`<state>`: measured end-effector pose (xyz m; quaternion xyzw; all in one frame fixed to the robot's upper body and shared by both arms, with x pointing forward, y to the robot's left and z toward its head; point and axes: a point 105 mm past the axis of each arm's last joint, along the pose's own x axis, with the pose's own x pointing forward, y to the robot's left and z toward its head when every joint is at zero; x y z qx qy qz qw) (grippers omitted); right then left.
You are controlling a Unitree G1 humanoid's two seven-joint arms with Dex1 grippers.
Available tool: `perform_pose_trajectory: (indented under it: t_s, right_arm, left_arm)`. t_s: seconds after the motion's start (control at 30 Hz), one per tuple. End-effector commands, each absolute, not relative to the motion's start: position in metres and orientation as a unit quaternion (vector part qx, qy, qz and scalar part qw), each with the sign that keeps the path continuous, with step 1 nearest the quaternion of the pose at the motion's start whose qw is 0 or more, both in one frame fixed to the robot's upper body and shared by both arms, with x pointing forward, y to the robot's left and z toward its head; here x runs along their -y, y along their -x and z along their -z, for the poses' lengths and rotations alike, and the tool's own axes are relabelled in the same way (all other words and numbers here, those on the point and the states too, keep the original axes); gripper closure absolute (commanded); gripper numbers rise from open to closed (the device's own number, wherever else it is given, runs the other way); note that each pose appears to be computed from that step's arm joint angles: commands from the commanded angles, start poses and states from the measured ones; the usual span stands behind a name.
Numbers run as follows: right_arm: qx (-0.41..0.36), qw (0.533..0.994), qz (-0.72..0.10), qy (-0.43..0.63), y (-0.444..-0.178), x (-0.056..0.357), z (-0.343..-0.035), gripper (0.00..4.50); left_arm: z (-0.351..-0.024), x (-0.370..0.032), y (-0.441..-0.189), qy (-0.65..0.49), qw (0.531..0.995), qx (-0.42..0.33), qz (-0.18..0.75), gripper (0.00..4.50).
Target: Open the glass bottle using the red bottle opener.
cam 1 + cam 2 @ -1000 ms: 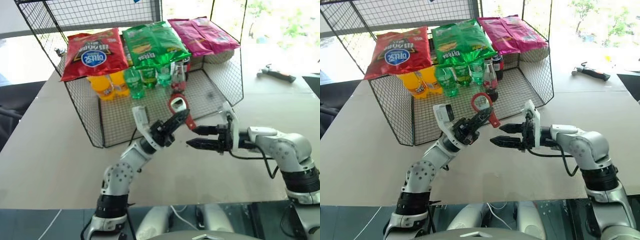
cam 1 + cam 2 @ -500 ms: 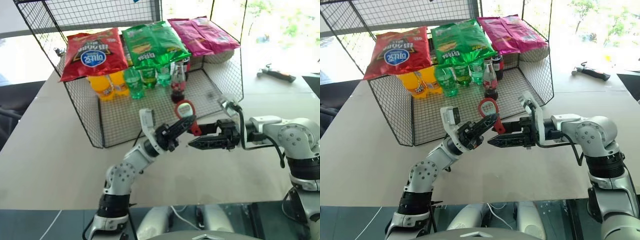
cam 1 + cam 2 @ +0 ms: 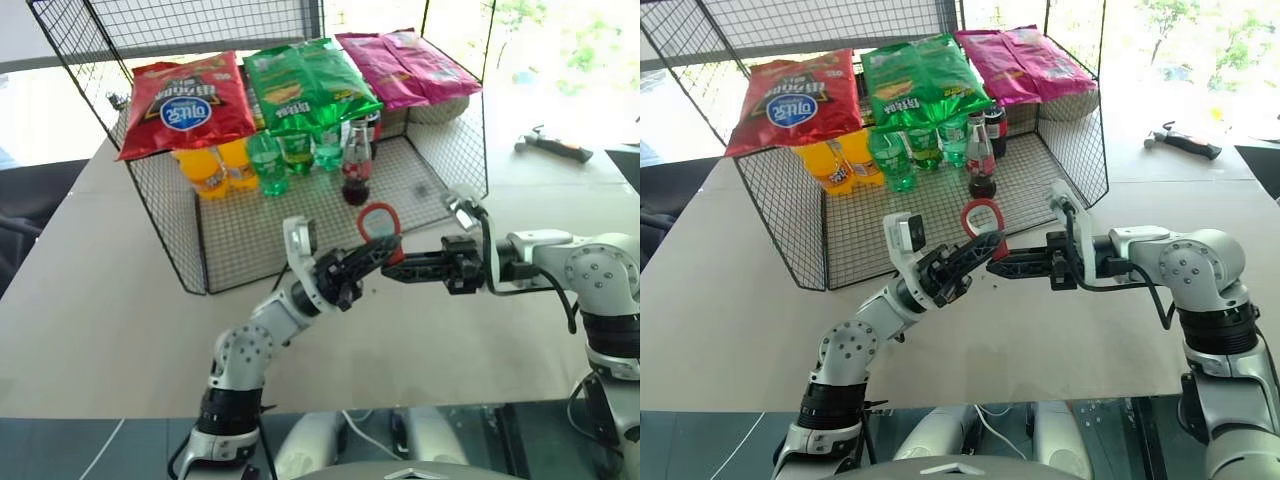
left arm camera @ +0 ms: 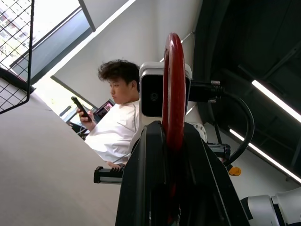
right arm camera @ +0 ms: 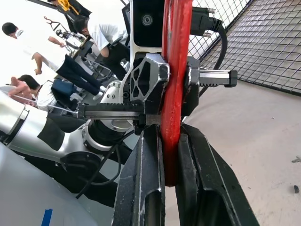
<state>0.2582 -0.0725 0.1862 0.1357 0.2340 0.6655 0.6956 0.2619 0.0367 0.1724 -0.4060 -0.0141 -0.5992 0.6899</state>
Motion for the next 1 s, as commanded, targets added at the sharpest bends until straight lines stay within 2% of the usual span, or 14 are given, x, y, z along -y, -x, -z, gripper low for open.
perform_pose_trajectory:
  t_s: [0.03,0.1,0.17,0.2,0.3,0.37,0.43,0.47,0.53,0.63,0.7,0.77,0.9,1.0]
  right_arm:
    - [-0.231,0.687,-0.681,-0.106,-0.247,0.069,-0.185,4.44]
    - [-0.235,0.690,-0.677,-0.106,-0.247,0.071,-0.182,4.44]
    - [-0.239,0.698,-0.666,-0.110,-0.249,0.075,-0.178,4.50]
    - [-0.241,0.704,-0.659,-0.111,-0.251,0.077,-0.175,4.50]
    - [-0.242,0.733,-0.627,-0.111,-0.258,0.086,-0.167,4.50]
    - [-0.207,0.792,-0.568,-0.087,-0.276,0.096,-0.160,4.50]
    - [-0.185,0.824,-0.529,-0.081,-0.285,0.102,-0.158,4.50]
    - [-0.150,0.848,-0.503,-0.070,-0.292,0.105,-0.162,4.50]
    - [-0.100,0.892,-0.437,-0.067,-0.304,0.117,-0.166,4.50]
    - [-0.055,0.930,-0.360,-0.045,-0.312,0.138,-0.165,4.50]
    - [-0.040,0.941,-0.335,-0.039,-0.313,0.144,-0.164,4.50]
    - [-0.022,0.951,-0.306,-0.048,-0.315,0.150,-0.166,4.50]
    - [0.007,0.960,-0.274,-0.046,-0.319,0.152,-0.169,4.50]
    - [0.014,0.962,-0.268,-0.048,-0.321,0.149,-0.168,4.50]
  left_arm:
    - [-0.175,-0.044,-0.269,0.409,0.710,0.032,0.572,4.50]
    - [-0.175,-0.044,-0.270,0.409,0.714,0.033,0.568,4.50]
    - [-0.175,-0.045,-0.268,0.408,0.714,0.032,0.568,3.73]
    - [-0.175,-0.045,-0.267,0.407,0.714,0.031,0.568,3.52]
    - [-0.175,-0.048,-0.267,0.409,0.720,0.030,0.560,2.22]
    - [-0.178,-0.054,-0.263,0.416,0.714,0.029,0.562,1.35]
    - [-0.176,-0.057,-0.260,0.407,0.720,0.025,0.562,0.35]
    - [-0.176,-0.062,-0.261,0.399,0.732,0.028,0.551,0.04]
    - [-0.178,-0.071,-0.262,0.377,0.758,0.036,0.531,0.04]
    - [-0.169,-0.081,-0.273,0.268,0.832,0.043,0.483,0.04]
    - [-0.164,-0.084,-0.279,0.217,0.858,0.048,0.464,0.04]
    - [-0.171,-0.092,-0.292,0.212,0.876,0.087,0.424,0.04]
    - [-0.178,-0.108,-0.325,0.123,0.924,0.140,0.335,0.04]
    - [-0.184,-0.113,-0.345,0.054,0.940,0.169,0.291,0.04]
